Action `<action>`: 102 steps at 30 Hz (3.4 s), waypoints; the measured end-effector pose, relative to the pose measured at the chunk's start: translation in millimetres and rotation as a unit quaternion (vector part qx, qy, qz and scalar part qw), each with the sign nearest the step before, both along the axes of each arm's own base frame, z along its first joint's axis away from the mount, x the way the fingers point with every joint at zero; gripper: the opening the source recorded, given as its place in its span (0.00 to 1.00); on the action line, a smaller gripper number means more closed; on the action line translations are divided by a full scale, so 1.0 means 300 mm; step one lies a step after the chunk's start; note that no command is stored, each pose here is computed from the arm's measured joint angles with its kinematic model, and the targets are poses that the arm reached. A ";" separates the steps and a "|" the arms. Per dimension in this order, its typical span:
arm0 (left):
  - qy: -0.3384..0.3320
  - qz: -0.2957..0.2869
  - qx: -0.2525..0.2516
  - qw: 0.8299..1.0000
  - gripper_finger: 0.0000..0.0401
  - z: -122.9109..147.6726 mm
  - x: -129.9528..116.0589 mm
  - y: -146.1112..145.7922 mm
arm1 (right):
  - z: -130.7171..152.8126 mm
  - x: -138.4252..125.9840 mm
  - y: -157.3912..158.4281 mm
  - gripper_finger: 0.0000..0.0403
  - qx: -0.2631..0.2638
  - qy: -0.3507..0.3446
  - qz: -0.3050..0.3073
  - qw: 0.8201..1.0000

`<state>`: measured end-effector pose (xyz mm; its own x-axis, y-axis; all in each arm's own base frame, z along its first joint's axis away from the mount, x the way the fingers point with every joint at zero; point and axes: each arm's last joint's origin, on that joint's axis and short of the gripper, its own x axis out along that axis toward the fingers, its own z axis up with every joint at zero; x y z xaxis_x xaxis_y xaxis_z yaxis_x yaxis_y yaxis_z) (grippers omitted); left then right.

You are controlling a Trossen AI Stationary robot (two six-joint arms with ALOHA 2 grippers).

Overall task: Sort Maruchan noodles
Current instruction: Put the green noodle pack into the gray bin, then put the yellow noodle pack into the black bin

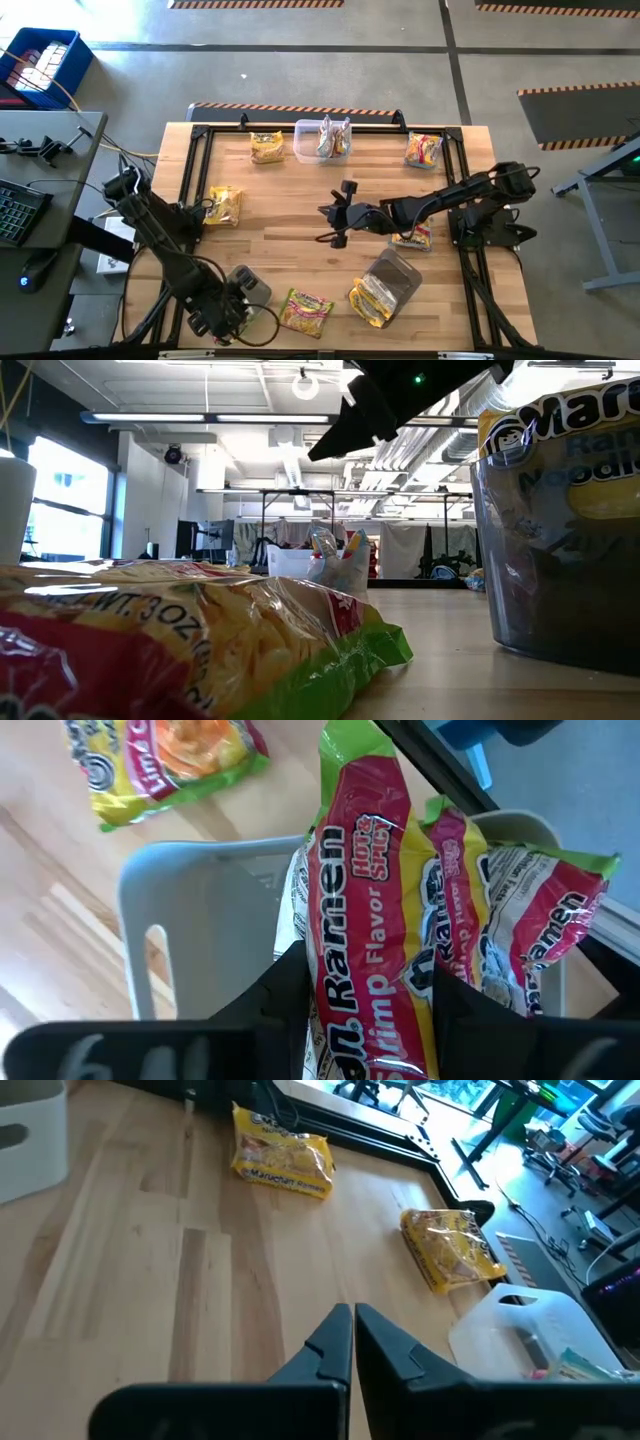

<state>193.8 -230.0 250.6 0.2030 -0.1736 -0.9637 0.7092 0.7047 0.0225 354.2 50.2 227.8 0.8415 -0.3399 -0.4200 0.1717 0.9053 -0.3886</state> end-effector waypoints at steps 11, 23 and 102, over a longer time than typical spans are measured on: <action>0.014 -0.021 -0.005 1.000 0.21 -0.040 -0.011 0.001 | 0.000 0.000 -0.001 0.00 0.000 0.000 -0.001 1.000; 0.013 -0.019 -0.001 1.000 0.38 -0.043 -0.010 0.002 | -0.002 0.000 -0.002 0.00 0.000 0.003 0.000 1.000; -0.150 0.549 -0.149 0.808 0.07 0.027 -0.035 0.667 | -0.194 -0.272 -0.107 0.00 0.067 -0.235 0.053 0.968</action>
<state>183.3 -29.9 258.6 0.6093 0.0547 -0.7910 -0.3544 0.9112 -0.2100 272.6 18.1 169.7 0.9776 -0.2100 -0.0155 0.2045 0.9643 -0.1685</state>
